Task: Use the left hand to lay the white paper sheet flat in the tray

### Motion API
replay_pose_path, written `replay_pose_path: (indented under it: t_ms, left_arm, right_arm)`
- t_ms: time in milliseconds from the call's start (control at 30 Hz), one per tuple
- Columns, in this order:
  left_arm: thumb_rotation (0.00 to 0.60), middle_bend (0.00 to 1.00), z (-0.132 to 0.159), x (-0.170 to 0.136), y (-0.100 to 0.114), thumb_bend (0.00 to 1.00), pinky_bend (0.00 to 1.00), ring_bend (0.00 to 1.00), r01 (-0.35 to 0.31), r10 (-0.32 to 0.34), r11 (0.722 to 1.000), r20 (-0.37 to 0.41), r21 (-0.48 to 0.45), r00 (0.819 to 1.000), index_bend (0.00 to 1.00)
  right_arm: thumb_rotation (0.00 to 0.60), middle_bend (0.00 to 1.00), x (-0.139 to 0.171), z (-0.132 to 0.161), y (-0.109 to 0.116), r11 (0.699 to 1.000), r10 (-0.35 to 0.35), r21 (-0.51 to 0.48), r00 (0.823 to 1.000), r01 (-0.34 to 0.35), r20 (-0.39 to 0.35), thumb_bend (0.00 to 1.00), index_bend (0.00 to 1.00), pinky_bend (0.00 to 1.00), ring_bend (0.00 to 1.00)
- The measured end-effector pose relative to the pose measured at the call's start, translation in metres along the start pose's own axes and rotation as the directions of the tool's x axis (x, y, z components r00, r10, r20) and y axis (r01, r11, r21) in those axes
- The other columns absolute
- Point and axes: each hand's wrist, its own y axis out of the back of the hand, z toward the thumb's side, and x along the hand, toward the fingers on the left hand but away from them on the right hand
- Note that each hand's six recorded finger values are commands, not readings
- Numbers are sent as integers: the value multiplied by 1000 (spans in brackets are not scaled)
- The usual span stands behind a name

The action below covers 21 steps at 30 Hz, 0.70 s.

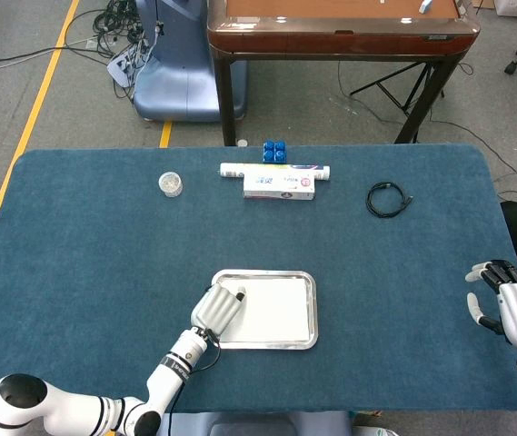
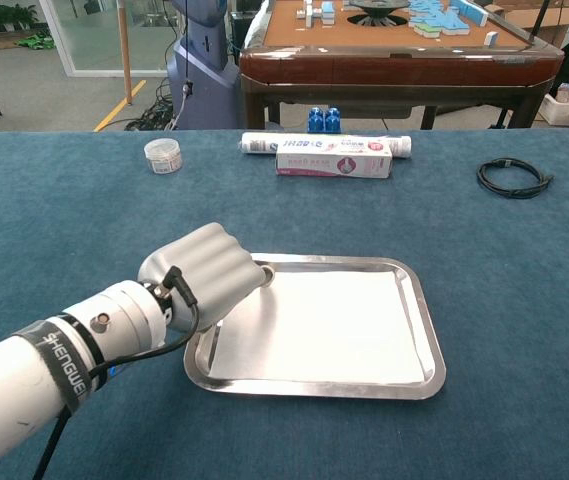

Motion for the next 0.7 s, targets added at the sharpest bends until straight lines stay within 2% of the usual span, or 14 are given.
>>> replay_pose_path:
  t_ms: [700]
  left_arm:
    - [600,1000,-2,2,1,694,1000,1000,-21,21,1000,-9,10,1000,236]
  right_arm:
    - [600,334,0,-1,1,1000,-3,-4,1000,3,2,451,414,289,193]
